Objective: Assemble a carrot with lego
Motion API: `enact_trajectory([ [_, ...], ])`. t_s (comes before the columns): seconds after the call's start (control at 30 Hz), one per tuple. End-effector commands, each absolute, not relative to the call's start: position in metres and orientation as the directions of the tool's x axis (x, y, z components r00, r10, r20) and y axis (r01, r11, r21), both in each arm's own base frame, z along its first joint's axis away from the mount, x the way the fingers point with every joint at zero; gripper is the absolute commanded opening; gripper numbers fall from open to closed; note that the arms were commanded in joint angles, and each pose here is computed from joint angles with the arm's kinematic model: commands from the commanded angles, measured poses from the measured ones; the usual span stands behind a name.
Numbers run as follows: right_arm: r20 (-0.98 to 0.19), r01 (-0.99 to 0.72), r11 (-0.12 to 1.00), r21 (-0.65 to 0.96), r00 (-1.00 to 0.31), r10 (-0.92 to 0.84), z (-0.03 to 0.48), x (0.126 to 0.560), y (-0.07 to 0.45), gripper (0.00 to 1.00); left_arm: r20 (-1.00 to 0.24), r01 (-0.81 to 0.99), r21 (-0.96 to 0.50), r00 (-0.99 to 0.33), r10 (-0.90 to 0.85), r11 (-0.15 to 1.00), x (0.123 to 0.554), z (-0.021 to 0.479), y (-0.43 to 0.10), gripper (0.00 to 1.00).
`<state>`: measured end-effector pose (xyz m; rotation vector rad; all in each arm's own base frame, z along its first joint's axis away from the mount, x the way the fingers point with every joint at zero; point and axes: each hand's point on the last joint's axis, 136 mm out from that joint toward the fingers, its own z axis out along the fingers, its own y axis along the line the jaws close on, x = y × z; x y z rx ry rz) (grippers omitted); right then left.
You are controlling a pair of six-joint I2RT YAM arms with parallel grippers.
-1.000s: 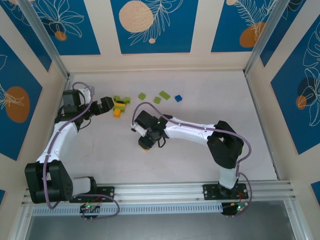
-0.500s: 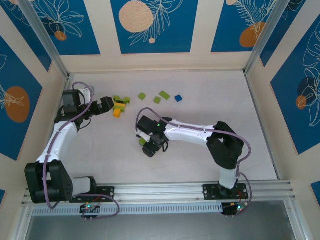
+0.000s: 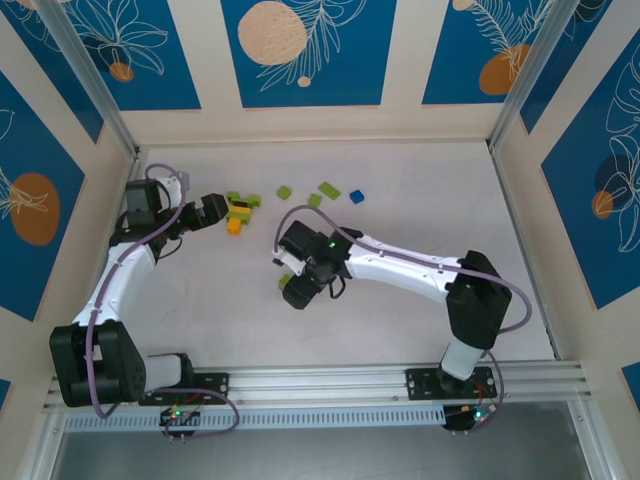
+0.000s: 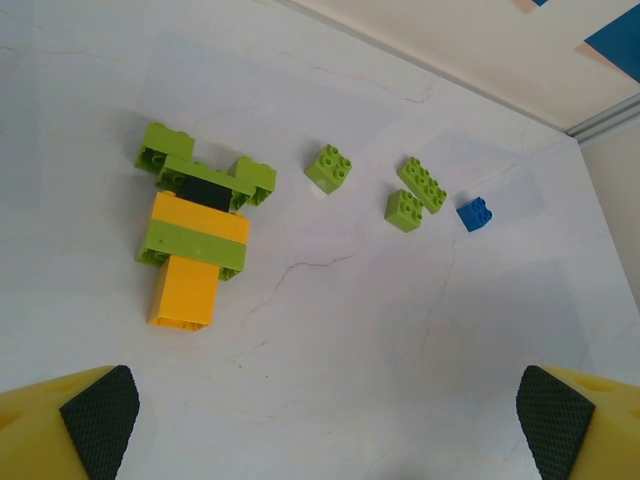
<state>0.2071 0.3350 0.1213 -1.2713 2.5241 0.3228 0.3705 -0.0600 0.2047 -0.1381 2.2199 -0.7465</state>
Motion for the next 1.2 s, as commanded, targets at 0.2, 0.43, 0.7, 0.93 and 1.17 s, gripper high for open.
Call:
enact_trajectory([
  [0.2, -0.463, -0.679, 0.734, -0.009, -0.648, -0.605, 0.191, 0.329, 0.328, 0.76, -0.673, 0.152, -0.545, -0.666, -0.322, 0.824, 0.375, 0.22, -0.06, 1.0],
  [0.43, -0.481, -0.692, 0.721, -0.026, -0.624, -0.616, 0.16, 0.432, 0.368, 0.76, -0.671, 0.151, -0.544, -0.669, -0.32, 0.826, 0.375, 0.22, -0.06, 1.0],
  [0.7, -0.597, -0.755, 0.655, 0.026, -0.537, -0.596, 0.121, 0.491, 0.394, 0.77, -0.669, 0.15, -0.547, -0.67, -0.322, 0.824, 0.376, 0.217, -0.06, 1.0],
  [0.93, -0.637, -0.756, 0.653, 0.046, -0.525, -0.564, 0.102, 0.518, 0.392, 0.77, -0.669, 0.153, -0.548, -0.67, -0.321, 0.822, 0.376, 0.217, -0.061, 1.0],
  [1.17, -0.643, -0.765, 0.638, 0.085, -0.532, -0.551, 0.078, 0.53, 0.393, 0.78, -0.666, 0.153, -0.551, -0.672, -0.322, 0.82, 0.377, 0.216, -0.061, 1.0],
])
